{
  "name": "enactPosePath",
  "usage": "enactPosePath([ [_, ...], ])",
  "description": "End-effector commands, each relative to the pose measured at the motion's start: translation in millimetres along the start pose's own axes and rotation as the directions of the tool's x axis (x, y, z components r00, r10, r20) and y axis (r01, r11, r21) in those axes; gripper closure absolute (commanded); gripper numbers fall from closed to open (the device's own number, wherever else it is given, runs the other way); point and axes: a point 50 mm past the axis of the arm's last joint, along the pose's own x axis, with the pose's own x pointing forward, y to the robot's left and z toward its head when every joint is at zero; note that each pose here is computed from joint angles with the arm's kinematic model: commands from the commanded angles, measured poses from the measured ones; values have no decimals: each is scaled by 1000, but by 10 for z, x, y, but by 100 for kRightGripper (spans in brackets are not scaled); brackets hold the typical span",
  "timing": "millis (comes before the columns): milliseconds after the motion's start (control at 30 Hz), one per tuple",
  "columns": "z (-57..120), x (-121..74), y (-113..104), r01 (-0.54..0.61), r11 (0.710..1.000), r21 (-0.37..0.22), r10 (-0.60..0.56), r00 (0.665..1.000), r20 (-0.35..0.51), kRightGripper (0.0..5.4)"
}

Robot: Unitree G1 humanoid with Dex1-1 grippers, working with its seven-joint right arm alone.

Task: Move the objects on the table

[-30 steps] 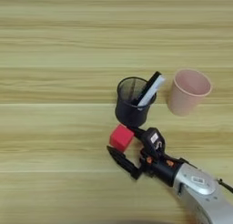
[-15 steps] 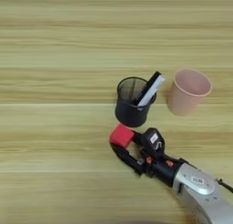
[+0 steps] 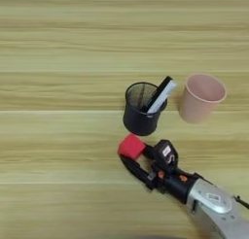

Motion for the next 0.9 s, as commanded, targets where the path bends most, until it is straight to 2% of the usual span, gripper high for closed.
enactPosePath([
  [33, 220, -69, -114, 66, 996, -67, -61, 996, 72, 304],
  [333, 296, -258, -260, 191, 978, -88, -187, 981, 54, 304],
  [600, 344, -429, -360, 257, 958, -126, -255, 966, 30, 304],
  [900, 348, -465, -468, 313, 943, -116, -314, 949, 10, 304],
])
